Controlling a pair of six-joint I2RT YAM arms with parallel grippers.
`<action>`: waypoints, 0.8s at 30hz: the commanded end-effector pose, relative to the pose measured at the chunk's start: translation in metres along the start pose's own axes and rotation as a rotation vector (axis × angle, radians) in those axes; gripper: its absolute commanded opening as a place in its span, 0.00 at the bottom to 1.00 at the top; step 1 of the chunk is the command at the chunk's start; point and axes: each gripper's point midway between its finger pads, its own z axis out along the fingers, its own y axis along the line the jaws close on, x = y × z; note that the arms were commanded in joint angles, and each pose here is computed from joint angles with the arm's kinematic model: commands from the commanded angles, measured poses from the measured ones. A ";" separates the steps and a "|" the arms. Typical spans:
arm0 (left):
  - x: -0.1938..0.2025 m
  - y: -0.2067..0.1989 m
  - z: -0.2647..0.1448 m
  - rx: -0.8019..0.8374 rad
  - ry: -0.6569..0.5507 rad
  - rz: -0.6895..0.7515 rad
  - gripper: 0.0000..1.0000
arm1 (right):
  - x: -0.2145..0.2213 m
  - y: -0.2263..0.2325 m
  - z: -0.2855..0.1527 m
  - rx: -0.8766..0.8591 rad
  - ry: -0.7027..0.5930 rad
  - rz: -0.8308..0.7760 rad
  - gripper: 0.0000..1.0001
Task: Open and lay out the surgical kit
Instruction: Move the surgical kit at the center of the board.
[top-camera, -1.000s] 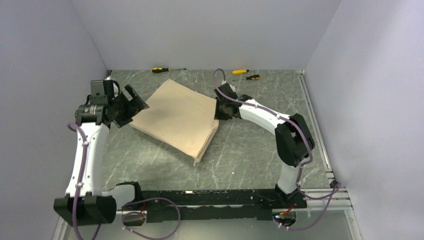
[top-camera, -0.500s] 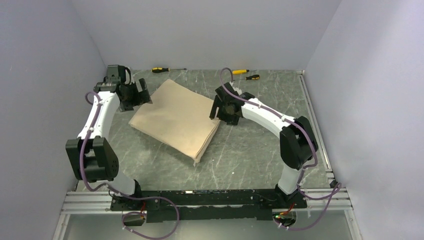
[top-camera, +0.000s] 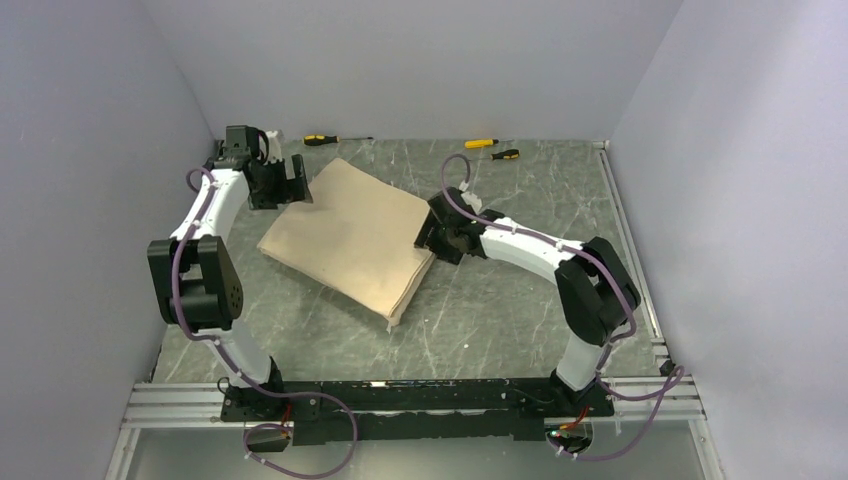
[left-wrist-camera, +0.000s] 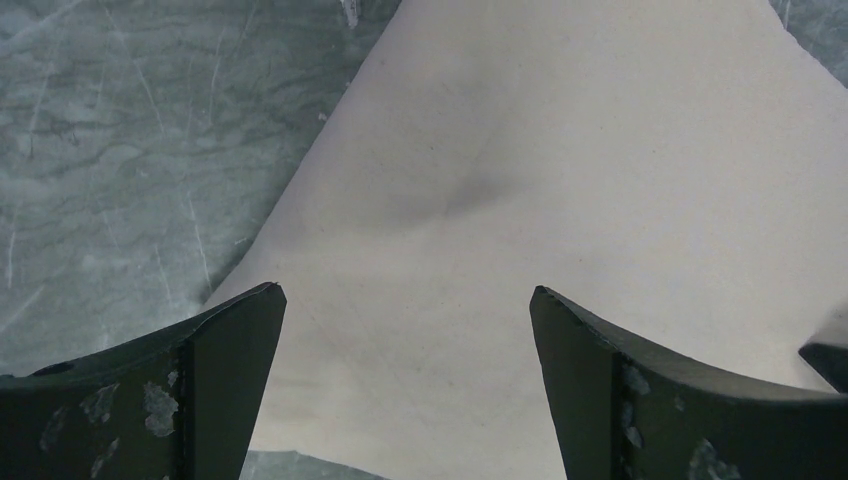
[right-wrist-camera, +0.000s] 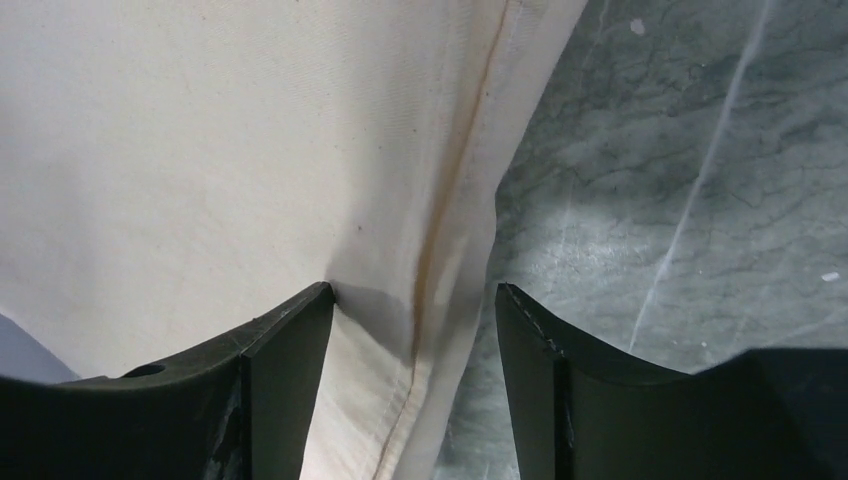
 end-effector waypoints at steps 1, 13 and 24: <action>-0.030 -0.008 -0.002 0.063 -0.083 0.067 0.99 | -0.002 0.007 0.016 -0.032 -0.042 0.042 0.62; -0.040 0.002 0.008 0.034 -0.113 0.038 0.99 | -0.028 0.014 0.005 -0.004 -0.136 -0.052 0.03; -0.056 -0.043 -0.007 0.272 -0.134 -0.055 0.99 | -0.112 0.016 -0.003 -0.041 -0.236 -0.289 0.00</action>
